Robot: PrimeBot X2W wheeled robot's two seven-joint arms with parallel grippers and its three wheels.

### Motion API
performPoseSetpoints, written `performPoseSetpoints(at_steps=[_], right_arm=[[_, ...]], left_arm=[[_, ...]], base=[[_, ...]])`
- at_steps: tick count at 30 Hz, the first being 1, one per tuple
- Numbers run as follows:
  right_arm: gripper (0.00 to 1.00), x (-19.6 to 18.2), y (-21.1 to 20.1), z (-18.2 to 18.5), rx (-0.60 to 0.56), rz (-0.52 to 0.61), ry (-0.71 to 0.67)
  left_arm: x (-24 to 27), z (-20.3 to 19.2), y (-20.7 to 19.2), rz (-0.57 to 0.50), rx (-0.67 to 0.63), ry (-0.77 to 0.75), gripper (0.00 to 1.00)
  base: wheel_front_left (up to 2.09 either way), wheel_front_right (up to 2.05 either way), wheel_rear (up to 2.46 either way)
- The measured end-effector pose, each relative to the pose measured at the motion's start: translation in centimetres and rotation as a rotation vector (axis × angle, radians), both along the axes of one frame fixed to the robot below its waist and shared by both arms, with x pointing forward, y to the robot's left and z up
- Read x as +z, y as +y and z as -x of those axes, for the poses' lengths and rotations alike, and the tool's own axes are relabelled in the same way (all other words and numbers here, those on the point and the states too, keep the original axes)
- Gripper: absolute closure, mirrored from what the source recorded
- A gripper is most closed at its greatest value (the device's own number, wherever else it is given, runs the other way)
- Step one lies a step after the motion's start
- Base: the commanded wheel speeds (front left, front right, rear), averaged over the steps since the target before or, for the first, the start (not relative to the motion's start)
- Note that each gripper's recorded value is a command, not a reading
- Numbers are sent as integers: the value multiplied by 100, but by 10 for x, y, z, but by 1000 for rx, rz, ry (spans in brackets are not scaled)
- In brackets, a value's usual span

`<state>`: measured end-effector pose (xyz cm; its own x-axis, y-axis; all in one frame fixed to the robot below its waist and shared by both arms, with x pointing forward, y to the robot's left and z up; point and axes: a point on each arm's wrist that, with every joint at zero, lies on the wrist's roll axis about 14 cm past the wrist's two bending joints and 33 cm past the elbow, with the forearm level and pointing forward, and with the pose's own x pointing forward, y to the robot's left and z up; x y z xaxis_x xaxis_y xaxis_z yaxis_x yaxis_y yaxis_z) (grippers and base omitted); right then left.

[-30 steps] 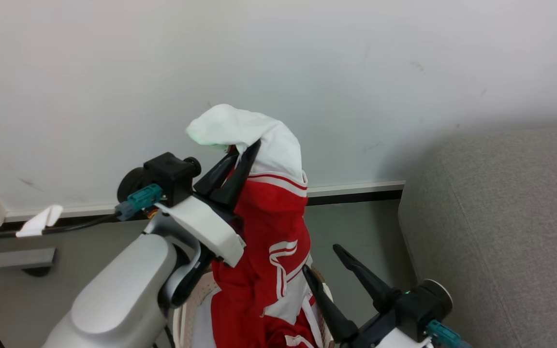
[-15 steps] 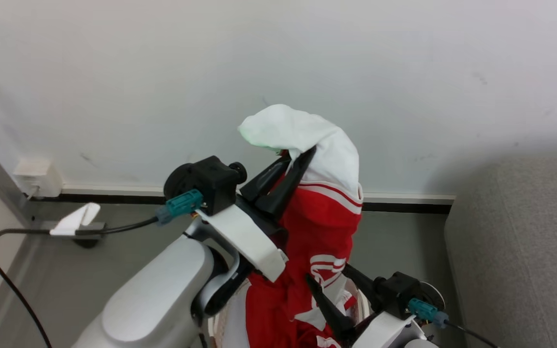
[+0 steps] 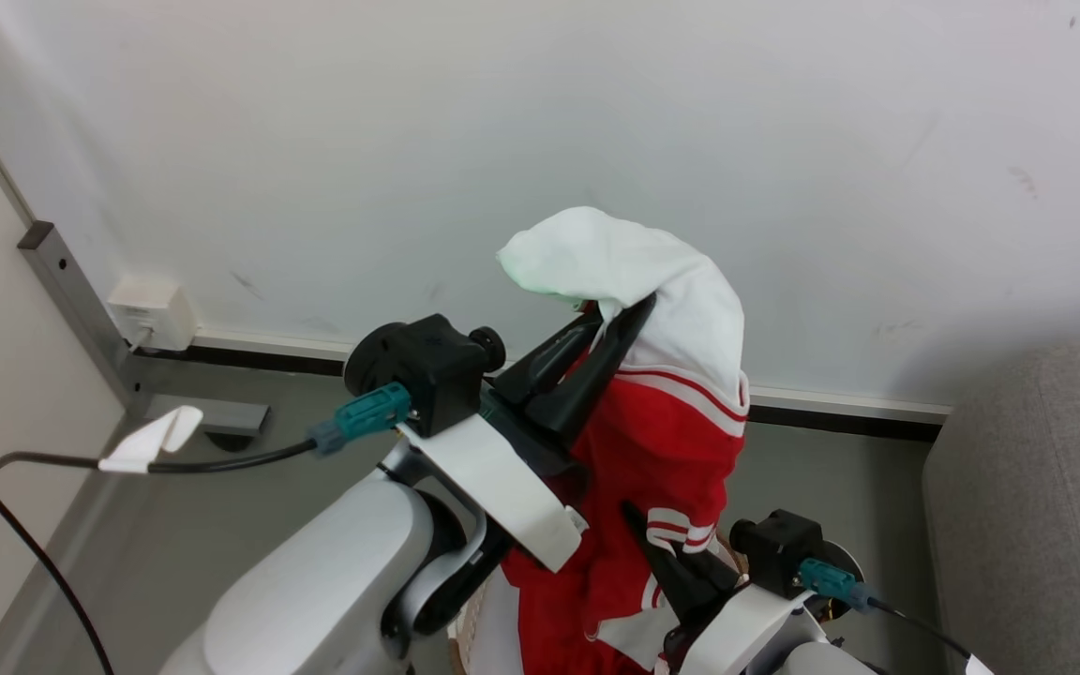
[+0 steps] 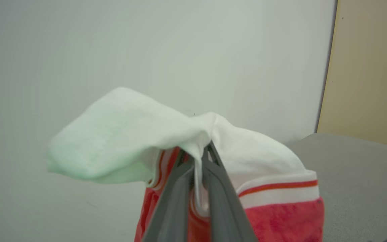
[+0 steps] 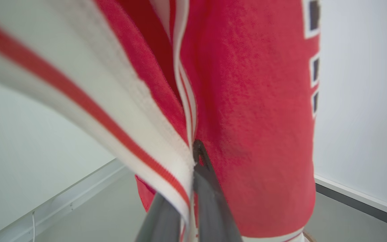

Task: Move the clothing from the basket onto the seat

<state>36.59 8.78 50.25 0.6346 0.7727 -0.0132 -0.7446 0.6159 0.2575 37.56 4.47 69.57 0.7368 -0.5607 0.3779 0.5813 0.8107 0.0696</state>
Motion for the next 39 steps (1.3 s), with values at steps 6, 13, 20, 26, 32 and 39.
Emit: performPoseSetpoints(at_steps=[6,13,20,26,32,39], right_arm=[[100,13,-6,-10,-40,-51,-9],[100,31,-37,-27,-169,-173,0],[100,51,-74,-38,-290,-259,-42],[100,68,-105,-41,-374,-311,-92],[100,90,-147,-42,-467,-332,-176],[100,110,-200,-35,-579,-303,-283]], left_arm=[[-5,-3,7,4,19,16,100],[-26,-15,21,12,64,70,100],[-51,-18,19,10,56,126,91],[-73,-13,4,18,-14,183,0],[-90,-15,-6,20,-42,214,0],[-99,-13,-40,-21,-149,195,0]], base=[[0,0,0],[0,0,0],[0,0,0],[0,0,0],[0,0,0],[0,0,0]])
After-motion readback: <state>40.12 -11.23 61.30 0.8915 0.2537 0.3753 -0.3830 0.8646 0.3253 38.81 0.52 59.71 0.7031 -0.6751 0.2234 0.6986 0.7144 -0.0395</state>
